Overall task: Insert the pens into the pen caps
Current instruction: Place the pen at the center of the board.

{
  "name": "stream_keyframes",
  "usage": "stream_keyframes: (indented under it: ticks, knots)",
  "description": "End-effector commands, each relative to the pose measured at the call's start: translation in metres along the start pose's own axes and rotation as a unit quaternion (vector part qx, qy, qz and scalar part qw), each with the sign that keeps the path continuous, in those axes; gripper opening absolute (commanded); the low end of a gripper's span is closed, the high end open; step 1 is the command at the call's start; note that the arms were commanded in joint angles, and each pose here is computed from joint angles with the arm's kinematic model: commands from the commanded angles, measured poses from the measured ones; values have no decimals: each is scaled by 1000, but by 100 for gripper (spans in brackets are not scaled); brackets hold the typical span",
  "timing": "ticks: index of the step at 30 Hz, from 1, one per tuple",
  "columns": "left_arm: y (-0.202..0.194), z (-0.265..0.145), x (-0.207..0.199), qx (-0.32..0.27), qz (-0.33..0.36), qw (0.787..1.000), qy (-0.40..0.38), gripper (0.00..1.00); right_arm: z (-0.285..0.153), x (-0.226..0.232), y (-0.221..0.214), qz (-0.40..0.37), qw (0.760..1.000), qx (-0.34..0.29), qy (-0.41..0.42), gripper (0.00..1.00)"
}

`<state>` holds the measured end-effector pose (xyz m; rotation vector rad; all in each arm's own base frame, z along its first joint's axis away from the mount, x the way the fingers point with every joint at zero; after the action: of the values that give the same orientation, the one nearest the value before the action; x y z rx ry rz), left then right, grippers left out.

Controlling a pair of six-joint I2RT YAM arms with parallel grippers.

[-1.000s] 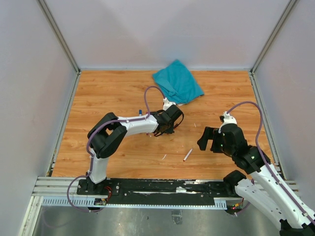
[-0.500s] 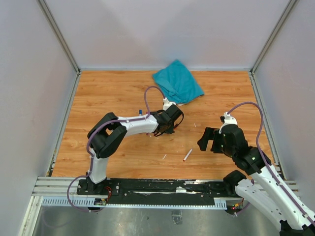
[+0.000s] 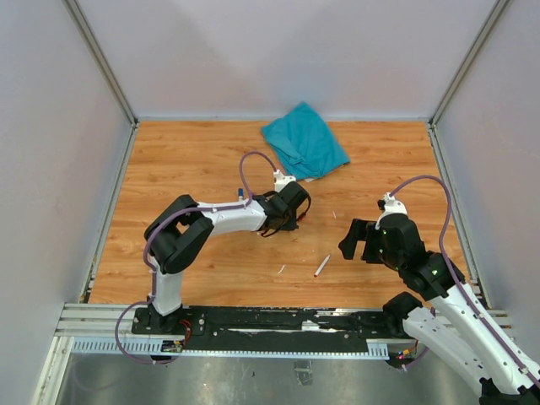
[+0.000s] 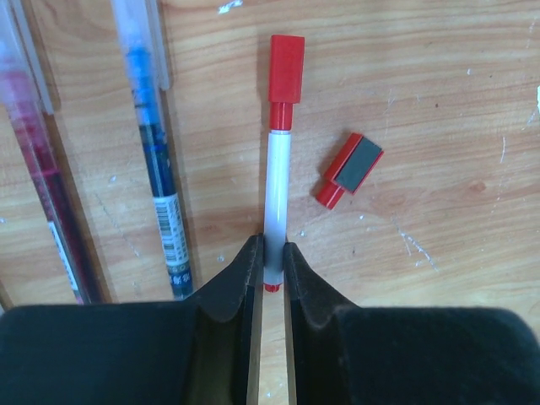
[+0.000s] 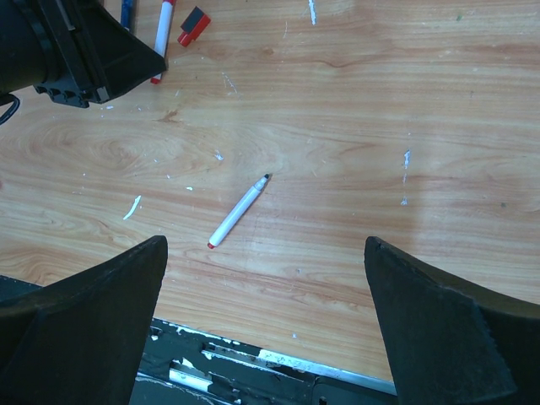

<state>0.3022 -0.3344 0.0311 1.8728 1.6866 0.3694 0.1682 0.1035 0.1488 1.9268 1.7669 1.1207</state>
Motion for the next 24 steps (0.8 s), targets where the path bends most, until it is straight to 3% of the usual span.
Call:
stream_keyframes:
  ticks: [1,14,24]
  knots:
    - [-4,-10,6,-3,-40,999,-2,15,2,-10,-3,10,1000,3,-24,100]
    - [-2,-8,5,-9,-54,999,-4,27,1,-11,-4,9,1000,2,-24,100]
    - [26,-40,0,-47,-18,998,-25,34,2,-14,-2,6,999,-1,-35,100]
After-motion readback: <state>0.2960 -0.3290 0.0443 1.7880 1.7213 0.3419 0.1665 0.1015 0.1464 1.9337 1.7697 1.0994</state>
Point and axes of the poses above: each gripper's point midway between its finger pads, its own z axis out along the fingers, its own x axis along the line the jaws close on, y = z × x, the point moved 1 cm from there along -z, back along the fingers, and after that the axes turned 2 degrees about z, right-handed, at the moved point
